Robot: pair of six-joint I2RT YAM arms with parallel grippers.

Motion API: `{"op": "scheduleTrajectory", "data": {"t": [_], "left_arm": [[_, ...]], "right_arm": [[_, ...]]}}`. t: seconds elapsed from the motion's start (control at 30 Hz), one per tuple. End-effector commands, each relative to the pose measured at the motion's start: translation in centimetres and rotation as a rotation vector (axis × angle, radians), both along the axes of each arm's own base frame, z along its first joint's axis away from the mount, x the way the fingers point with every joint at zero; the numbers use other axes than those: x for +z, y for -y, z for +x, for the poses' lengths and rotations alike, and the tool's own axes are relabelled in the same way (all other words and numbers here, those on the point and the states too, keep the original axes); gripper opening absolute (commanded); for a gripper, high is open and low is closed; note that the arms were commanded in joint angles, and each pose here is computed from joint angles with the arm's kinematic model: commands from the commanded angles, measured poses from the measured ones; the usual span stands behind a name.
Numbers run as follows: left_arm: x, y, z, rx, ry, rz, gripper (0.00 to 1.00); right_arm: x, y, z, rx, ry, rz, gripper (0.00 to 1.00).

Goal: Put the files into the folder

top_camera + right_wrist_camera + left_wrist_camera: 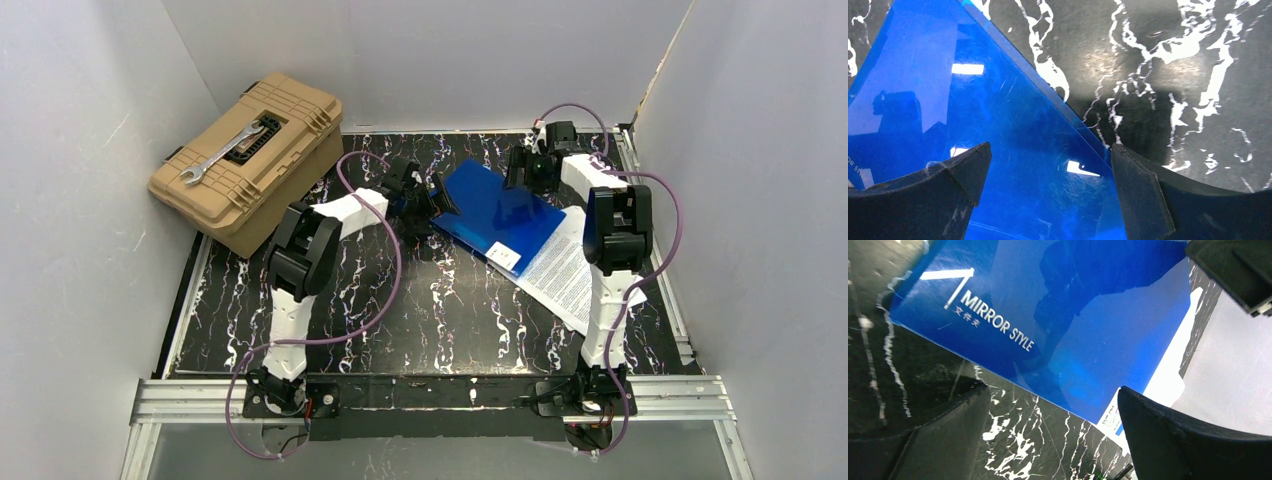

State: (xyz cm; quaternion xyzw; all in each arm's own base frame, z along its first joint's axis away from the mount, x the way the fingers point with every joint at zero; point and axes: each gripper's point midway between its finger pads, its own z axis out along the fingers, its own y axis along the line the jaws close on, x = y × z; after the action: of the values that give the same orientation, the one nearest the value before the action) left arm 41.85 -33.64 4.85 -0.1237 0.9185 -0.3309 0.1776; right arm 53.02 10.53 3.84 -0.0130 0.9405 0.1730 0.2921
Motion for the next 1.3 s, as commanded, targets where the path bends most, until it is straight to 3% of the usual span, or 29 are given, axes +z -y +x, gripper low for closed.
{"op": "scheduleTrajectory", "data": {"t": [0.0,0.43,0.77,1.27], "left_arm": [[-2.6,-2.9,-0.1,0.035,-0.087,0.062,0.98],[-0.6,-8.4,0.0,0.100,-0.088,0.101,0.98],[0.6,-13.1,-3.7,0.132,-0.103,0.171,0.98],[3.0,-16.2,-9.4,0.053,-0.135,0.284,0.98]], "right_arm": [[-1.7,-3.3,-4.0,0.059,-0.114,0.058,0.98],[-0.1,-10.5,-11.5,0.162,-0.110,0.079,0.98],[1.7,-14.9,-18.0,0.248,-0.104,0.106,0.98],[4.0,-10.9,-26.6,0.190,-0.053,-0.001,0.98]]}}
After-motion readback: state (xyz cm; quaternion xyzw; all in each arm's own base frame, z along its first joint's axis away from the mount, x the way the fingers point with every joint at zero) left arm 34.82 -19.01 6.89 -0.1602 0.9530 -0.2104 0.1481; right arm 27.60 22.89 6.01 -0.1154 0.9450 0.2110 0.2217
